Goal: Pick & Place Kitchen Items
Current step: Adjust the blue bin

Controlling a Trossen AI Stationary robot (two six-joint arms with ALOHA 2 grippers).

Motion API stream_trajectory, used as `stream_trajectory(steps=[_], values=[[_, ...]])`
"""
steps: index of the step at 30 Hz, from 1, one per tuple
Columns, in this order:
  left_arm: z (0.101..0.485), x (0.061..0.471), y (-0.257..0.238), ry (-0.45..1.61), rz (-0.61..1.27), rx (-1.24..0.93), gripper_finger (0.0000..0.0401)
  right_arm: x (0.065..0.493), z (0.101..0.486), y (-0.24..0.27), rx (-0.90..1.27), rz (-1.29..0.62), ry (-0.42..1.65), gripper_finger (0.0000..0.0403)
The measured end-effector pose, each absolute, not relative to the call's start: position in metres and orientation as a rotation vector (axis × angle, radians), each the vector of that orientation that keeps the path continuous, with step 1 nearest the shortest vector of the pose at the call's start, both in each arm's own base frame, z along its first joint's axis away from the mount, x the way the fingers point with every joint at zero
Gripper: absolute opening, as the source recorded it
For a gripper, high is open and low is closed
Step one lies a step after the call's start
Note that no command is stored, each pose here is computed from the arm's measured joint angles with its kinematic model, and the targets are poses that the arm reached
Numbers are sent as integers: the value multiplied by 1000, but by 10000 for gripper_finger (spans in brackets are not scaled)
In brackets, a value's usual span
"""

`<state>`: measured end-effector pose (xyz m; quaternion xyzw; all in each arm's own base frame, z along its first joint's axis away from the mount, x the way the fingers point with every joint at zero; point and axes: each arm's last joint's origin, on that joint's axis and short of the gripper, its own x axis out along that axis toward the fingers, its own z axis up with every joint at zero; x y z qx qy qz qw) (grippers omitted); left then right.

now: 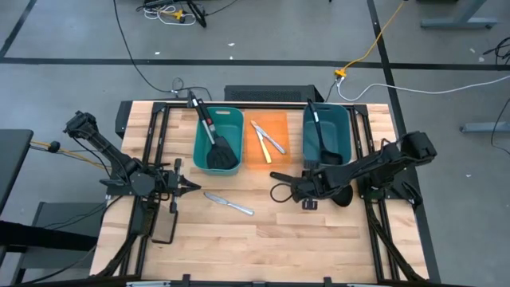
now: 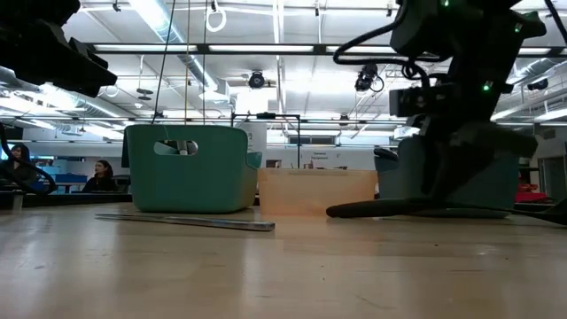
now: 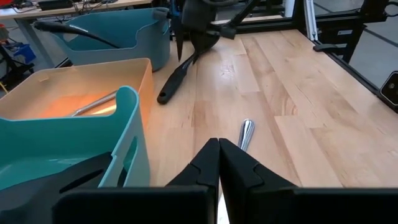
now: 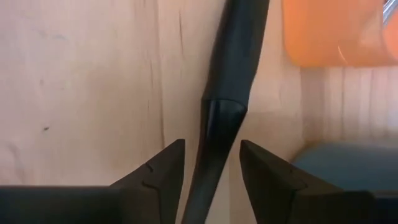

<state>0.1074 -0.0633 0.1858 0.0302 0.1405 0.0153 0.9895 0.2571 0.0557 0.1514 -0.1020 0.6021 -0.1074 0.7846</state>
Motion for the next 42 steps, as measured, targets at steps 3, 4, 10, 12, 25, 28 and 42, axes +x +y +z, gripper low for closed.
stream_trajectory(steps=[3,4,10,12,25,28,42], values=[[186,107,-63,282,31,61,11,259,144,55,-227,-274,1315,165],[186,107,-63,282,31,61,11,258,142,55,-223,-285,1326,167],[186,107,-63,282,31,61,13,258,139,56,-183,-259,1339,176],[186,107,-63,282,31,61,12,258,139,56,-184,-258,1341,176],[186,107,-63,282,31,56,12,268,155,59,-183,-255,1264,176],[186,107,-63,282,32,55,12,275,182,60,-185,-281,1231,176],[185,107,-65,296,-16,53,11,246,281,11,-60,-507,1398,176]])
